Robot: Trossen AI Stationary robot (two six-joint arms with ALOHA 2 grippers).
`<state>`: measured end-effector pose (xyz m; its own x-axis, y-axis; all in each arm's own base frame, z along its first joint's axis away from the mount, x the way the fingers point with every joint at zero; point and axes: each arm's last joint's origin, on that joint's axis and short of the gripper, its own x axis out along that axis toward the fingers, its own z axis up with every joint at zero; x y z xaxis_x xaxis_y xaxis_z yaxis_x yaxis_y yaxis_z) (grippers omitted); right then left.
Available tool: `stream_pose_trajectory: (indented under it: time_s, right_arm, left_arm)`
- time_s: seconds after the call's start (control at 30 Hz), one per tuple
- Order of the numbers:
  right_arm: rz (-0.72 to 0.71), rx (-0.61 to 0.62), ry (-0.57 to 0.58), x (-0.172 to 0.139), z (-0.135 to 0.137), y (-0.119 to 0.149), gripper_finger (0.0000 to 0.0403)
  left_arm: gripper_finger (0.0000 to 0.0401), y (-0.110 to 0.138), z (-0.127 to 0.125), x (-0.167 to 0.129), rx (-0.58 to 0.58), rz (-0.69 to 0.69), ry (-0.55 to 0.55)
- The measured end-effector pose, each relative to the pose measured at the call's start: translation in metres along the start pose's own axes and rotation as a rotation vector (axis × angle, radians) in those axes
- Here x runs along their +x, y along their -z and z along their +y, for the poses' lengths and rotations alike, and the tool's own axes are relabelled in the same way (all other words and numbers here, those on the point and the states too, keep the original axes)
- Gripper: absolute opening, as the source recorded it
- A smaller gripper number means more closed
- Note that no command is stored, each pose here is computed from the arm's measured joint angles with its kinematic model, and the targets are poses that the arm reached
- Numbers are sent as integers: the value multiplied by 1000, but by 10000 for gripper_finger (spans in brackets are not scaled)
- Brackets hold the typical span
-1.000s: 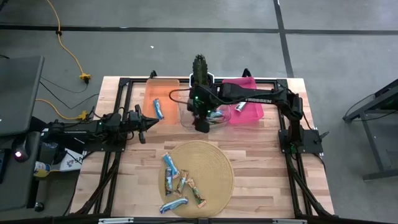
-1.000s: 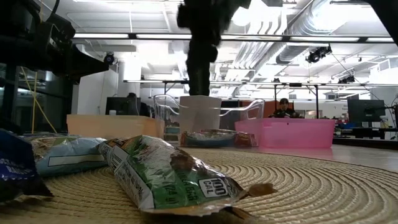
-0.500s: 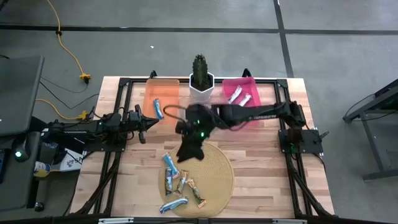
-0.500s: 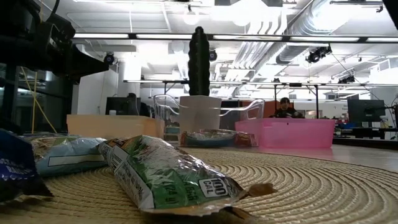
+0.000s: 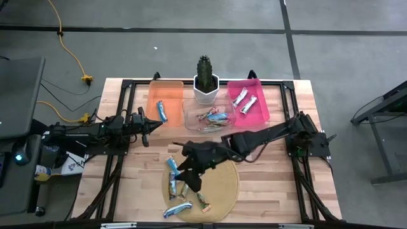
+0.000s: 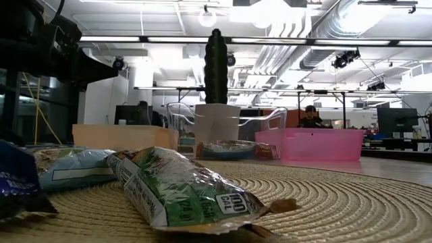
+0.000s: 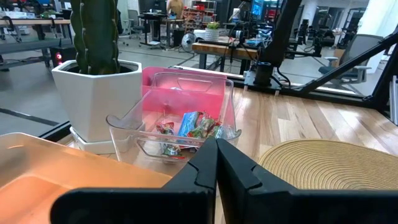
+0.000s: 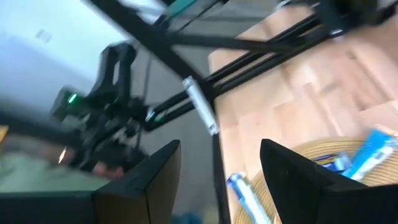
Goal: Pick and place Granola Bars by type
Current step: Put the yellow granola bar into the red bin
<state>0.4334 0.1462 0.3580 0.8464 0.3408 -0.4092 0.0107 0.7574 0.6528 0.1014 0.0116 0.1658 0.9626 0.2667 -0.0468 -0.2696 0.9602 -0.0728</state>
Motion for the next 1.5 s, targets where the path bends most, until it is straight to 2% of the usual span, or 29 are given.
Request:
stream_pose_trajectory:
  time_s: [0.2,0.33,0.5,0.6,0.77,1.0,1.17,1.5]
  right_arm:
    - [-80,76,161,14,14,33,206]
    - [-84,172,254,36,9,59,206]
    - [-34,326,331,62,-4,90,206]
    - [2,369,377,77,-14,107,207]
    - [115,425,383,93,-25,125,218]
    - [242,418,469,91,-37,134,248]
    - [347,474,513,87,-44,136,251]
    - [351,452,528,87,-48,133,252]
  left_arm:
    - [1,0,0,0,0,0,0]
    - [1,0,0,0,0,0,0]
    - [1,0,0,0,0,0,0]
    - [1,0,0,0,0,0,0]
    - [1,0,0,0,0,0,0]
    - [1,0,0,0,0,0,0]
    - [1,0,0,0,0,0,0]
    - [1,0,0,0,0,0,0]
